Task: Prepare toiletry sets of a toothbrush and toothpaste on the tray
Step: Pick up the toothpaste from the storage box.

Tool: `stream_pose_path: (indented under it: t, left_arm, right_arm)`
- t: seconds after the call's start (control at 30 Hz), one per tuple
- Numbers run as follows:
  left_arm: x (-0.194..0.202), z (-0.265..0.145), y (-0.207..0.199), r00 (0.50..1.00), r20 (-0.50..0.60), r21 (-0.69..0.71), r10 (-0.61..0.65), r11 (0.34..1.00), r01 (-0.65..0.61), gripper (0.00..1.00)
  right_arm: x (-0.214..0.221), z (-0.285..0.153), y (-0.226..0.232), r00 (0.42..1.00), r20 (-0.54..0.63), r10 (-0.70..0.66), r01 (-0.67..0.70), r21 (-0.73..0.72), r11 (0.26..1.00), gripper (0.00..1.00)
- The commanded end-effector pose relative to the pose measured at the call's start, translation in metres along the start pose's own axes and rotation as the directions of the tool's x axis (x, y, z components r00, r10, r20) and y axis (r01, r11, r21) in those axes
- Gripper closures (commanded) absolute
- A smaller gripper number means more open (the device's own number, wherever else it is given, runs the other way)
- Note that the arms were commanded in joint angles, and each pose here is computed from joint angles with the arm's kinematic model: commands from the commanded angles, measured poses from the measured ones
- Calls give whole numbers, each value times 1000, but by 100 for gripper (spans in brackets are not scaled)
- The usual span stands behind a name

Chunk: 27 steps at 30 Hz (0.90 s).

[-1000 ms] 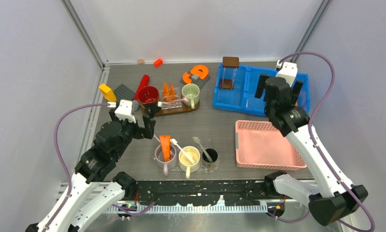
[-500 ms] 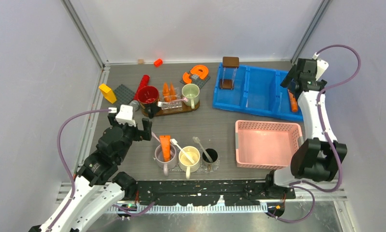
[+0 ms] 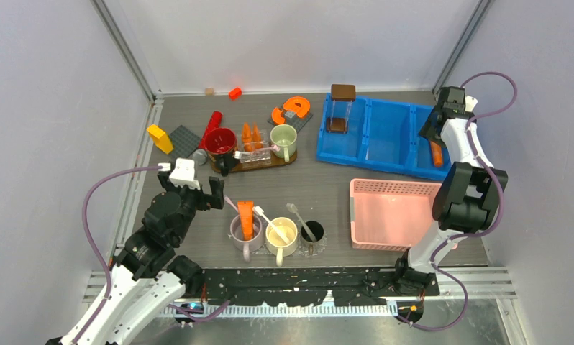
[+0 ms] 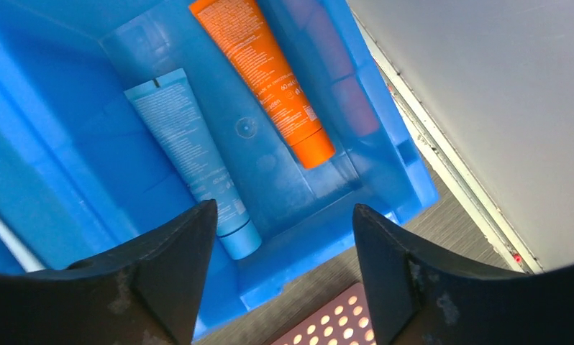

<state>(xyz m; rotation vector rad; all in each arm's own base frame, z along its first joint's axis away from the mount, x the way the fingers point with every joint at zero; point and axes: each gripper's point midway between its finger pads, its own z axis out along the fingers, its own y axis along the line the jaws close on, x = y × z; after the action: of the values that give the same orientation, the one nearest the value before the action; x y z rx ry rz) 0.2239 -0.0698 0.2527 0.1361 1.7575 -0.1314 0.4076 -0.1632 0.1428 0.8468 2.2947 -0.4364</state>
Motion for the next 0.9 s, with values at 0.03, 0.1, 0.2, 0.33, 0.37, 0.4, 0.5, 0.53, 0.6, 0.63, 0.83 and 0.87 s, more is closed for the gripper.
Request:
stream_pose_path:
  t: [0.03, 0.1, 0.2, 0.33, 0.37, 0.4, 0.5, 0.53, 0.6, 0.63, 0.83, 0.87]
  left_arm:
    - [-17, 1, 3, 997, 74, -13, -15, 1000, 16, 0]
    - [-17, 1, 3, 997, 77, -15, -14, 1000, 15, 0]
    - [-17, 0, 4, 997, 79, -20, -14, 1000, 15, 0]
    - [-17, 0, 4, 997, 81, -19, -15, 1000, 17, 0]
    - [-17, 0, 4, 997, 81, -19, -15, 1000, 16, 0]
    - [-17, 0, 4, 997, 82, -17, -15, 1000, 17, 0]
    - [-17, 1, 3, 997, 81, -14, -14, 1000, 15, 0]
    - [-17, 1, 3, 997, 82, -13, -15, 1000, 16, 0]
    - [-16, 1, 2, 997, 80, -11, -15, 1000, 16, 0]
    - [-16, 1, 2, 997, 79, -12, -14, 1000, 15, 0]
    - [-16, 1, 2, 997, 78, -8, -12, 1000, 13, 0]
    - [-16, 1, 2, 997, 78, -8, -12, 1000, 13, 0]
  right_arm:
    - [-21, 14, -1, 999, 33, -21, 21, 0, 1000, 30]
    - [-16, 22, 2, 1000, 5, -29, 29, -5, 1000, 33]
    - [-6, 36, 3, 998, -34, -51, 51, -2, 999, 35]
    - [5, 52, 2, 994, -79, -79, 79, 6, 997, 35]
    - [7, 54, 2, 993, -87, -84, 85, 7, 996, 35]
    - [11, 59, 1, 991, -101, -87, 89, 12, 996, 35]
    - [21, 68, 0, 986, -132, -98, 101, 18, 995, 35]
    - [26, 72, -1, 984, -147, -101, 105, 21, 994, 35]
    - [33, 78, -3, 980, -171, -99, 105, 27, 994, 35]
    - [37, 81, -3, 978, -182, -100, 106, 26, 994, 35]
    - [52, 92, -2, 966, -239, -97, 102, 6, 995, 34]
    - [54, 93, 0, 963, -250, -101, 103, -7, 995, 35]
